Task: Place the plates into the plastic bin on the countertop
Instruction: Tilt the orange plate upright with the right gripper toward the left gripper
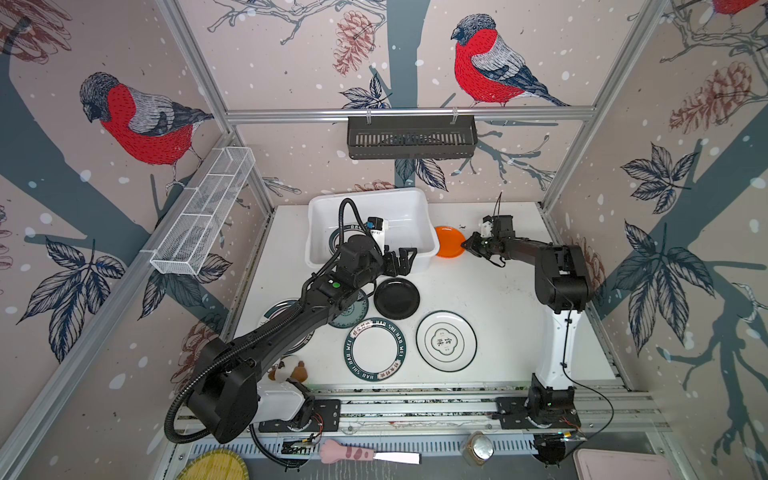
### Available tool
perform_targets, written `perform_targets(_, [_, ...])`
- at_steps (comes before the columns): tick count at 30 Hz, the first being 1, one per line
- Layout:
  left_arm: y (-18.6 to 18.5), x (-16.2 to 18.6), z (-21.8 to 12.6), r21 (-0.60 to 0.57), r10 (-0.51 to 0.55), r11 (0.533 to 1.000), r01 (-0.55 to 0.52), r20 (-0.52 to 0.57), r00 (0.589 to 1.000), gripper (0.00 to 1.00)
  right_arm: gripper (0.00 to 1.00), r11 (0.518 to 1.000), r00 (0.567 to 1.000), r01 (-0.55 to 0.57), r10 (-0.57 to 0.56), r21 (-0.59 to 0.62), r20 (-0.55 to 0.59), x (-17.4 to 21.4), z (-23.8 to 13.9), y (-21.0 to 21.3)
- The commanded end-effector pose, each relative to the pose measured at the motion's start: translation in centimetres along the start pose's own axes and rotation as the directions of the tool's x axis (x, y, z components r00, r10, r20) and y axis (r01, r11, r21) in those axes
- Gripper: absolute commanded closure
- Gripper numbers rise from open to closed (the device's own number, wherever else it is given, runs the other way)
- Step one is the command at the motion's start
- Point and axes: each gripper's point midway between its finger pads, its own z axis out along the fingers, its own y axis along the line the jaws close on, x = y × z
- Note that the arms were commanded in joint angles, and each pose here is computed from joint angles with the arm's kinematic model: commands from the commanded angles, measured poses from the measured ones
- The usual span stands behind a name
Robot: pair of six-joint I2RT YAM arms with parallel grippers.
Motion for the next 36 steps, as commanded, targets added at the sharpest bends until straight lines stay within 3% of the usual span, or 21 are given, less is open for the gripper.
perform_targets(1, [-0.6,-0.5,0.1,0.03,-0.002,1.0,0.001,0.016,1.0,0.02,0.87,1.0,0.999,-0.02,0.02,0.005,-0.044,1.3,0.4,-0.5])
perform_targets(13, [-0.4,-0.1,0.2,0.027,0.005,1.0,-0.005,0.006,1.0,0.02,1.0,0.997,0.997,-0.069,0.068,0.039,0.026,-0.7,-1.1,-1.1])
perform_targets(20, [0.4,0.1,0.7,-0.014,0.005,1.0,-0.005,-0.008,1.0,0.02,1.0,0.994,0.981,-0.089,0.077,0.06,0.177,-3.4,-6.0,-0.5])
perform_targets(24, [1.3,1.6,2.0,-0.049,-0.018,0.999,0.014,-0.07,0.997,0.02,1.0,0.993,0.965,-0.096,0.075,0.073,0.251,-4.3,-9.1,0.6])
perform_targets(29, [0.7,0.8,3.8,-0.024,-0.008,1.0,0.006,-0.085,0.996,0.03,1.0,0.995,0.935,-0.087,0.067,0.042,0.347,-4.4,-13.9,3.2])
perform_targets(32, [0.0,0.9,5.1,0.012,0.007,1.0,-0.006,-0.123,0.992,0.15,1.0,0.997,0.914,-0.07,0.049,0.037,0.403,-4.1,-16.8,4.6])
perform_targets(36, [-0.9,0.5,6.4,0.052,0.0,0.999,0.007,-0.14,0.99,0.19,1.0,0.999,0.907,-0.027,0.011,0.03,0.42,-3.7,-19.4,6.6])
